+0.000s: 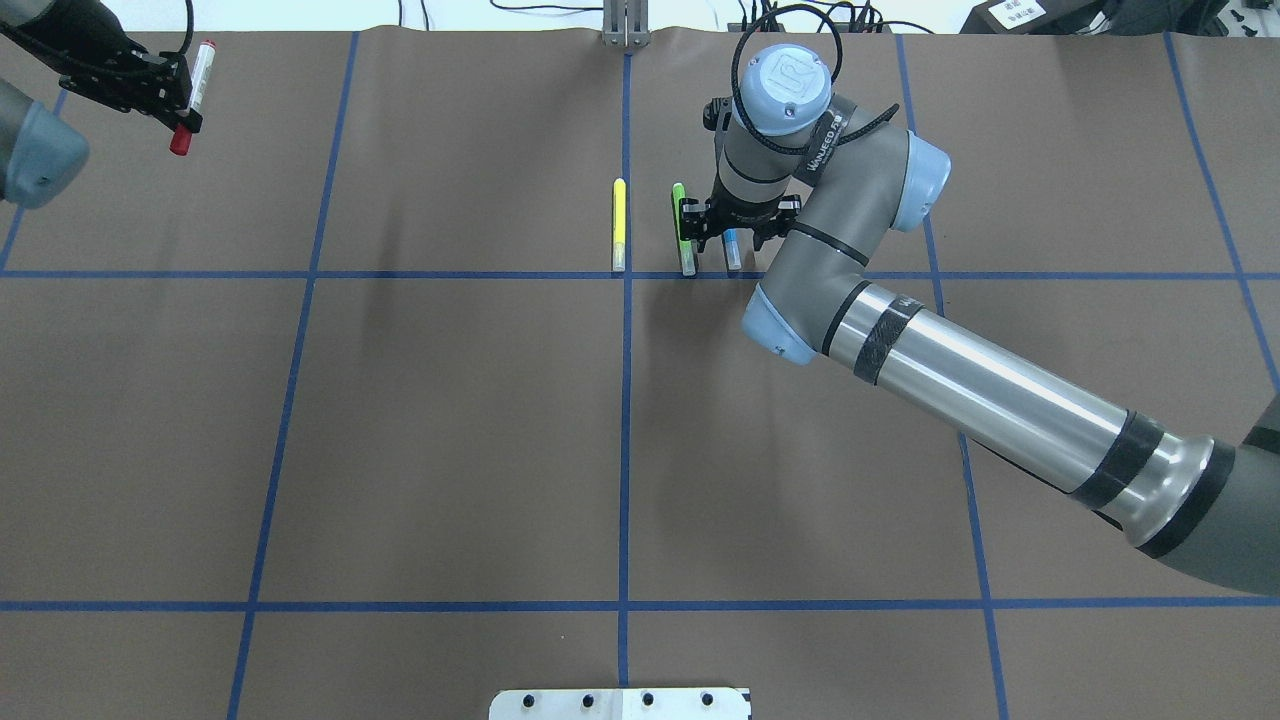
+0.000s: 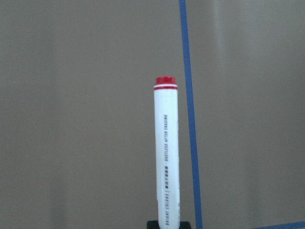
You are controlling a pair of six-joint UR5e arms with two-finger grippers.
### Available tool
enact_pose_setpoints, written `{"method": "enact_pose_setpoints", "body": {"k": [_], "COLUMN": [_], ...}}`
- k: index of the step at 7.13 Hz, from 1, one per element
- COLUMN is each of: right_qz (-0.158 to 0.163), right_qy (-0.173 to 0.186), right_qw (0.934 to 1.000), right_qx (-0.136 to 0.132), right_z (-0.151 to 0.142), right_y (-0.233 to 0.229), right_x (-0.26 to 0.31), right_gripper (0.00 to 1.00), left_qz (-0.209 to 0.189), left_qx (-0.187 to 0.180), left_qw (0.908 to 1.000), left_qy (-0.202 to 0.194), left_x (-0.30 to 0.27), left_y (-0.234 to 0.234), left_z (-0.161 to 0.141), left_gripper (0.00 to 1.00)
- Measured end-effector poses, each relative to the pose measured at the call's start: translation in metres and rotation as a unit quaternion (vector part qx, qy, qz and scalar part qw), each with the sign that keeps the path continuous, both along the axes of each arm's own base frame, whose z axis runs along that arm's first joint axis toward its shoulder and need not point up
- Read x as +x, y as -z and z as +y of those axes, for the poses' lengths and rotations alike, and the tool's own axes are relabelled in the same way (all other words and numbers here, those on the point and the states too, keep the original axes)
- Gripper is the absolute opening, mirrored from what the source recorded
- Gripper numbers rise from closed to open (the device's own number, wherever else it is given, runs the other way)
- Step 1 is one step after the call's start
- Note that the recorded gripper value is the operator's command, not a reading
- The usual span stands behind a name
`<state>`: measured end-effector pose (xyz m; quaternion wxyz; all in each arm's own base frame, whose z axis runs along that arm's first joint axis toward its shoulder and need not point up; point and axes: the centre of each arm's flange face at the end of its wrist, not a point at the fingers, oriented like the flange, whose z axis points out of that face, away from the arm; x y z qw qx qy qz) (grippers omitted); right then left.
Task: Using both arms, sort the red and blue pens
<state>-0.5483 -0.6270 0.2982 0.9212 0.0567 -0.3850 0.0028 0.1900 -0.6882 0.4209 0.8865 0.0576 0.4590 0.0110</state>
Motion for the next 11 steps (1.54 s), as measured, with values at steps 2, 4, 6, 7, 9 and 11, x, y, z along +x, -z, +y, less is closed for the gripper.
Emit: {"method": "enact_pose_setpoints", "body": {"k": [2,4,6,7,9,11], "right_qz": [0.004,0.008,0.011,0.012,0.012,0.011], "right_qy": [-0.003,-0.003,-0.003,-0.004,-0.004,-0.003], "right_qw": [1.0,1.0,0.9999,0.9999,0.9999,0.9999], "right_qx": [0.004,0.003,0.002,0.002,0.003,0.003], "right_z": [0.0001,-0.0005,-0.0011,-0.0016,-0.0021,-0.0021], "right_y": [-0.0014,-0.0058,-0.0095,-0.0097,-0.0082,-0.0075], "right_x": [-0.0008,-0.0016,-0.002,-0.0024,-0.0027,-0.0025], "right_gripper": [0.64,0.5,0.49,0.37,0.0,0.0], "left_qz": [0.006,0.007,0.008,0.008,0.008,0.007], "left_qx": [0.0,0.002,0.002,0.002,0.002,0.002], "left_qw": [1.0,1.0,1.0,1.0,1.0,1.0], "left_qy": [-0.002,-0.003,-0.003,-0.003,-0.003,-0.003], "left_x": [-0.0011,-0.0018,-0.0018,-0.0019,-0.0019,-0.0019], "left_y": [0.0029,0.0047,0.0052,0.0052,0.0049,0.0044], "left_z": [0.0011,0.0019,0.002,0.0019,0.0021,0.002], "left_gripper": [0.0,0.0,0.0,0.0,0.0,0.0]}}
